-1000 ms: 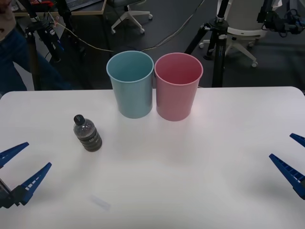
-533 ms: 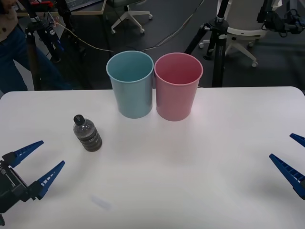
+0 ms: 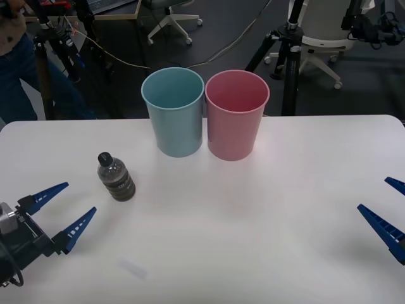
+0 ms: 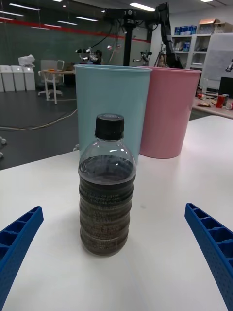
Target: Grasp the object on the table and drop it into the matching bin: aluminum can to the light blue bin, PET bottle to the pink bin.
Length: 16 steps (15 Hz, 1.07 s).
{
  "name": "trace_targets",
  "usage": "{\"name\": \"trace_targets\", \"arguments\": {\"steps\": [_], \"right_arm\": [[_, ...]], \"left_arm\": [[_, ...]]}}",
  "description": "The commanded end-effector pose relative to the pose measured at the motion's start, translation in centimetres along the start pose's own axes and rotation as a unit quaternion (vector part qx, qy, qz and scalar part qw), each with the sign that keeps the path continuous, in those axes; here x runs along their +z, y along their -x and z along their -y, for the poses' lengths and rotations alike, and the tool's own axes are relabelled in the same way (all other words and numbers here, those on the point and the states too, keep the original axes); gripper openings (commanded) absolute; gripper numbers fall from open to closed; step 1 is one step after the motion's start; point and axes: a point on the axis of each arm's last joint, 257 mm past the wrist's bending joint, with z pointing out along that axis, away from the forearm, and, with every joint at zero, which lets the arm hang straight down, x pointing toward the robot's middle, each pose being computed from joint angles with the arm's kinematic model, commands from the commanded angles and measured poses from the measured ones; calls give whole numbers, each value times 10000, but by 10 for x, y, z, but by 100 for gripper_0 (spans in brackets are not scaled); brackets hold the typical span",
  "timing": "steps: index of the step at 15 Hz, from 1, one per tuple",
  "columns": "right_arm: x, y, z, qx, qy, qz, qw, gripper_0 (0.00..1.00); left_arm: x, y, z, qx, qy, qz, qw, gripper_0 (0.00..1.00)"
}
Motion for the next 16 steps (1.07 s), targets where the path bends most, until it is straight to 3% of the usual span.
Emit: {"name": "trace_targets", "arguments": {"steps": [1, 6, 16], "right_arm": [[0, 0, 0, 0, 0, 0, 10000, 100], [0, 0, 0, 0, 0, 0, 10000, 100], [0, 0, 0, 0, 0, 0, 10000, 100]], "left_arm": [[12, -4, 1, 23, 12, -20, 10000, 100], [30, -17, -4, 212, -7, -38, 9998, 100], [72, -29, 7, 278, -191, -139, 9993, 100]]}}
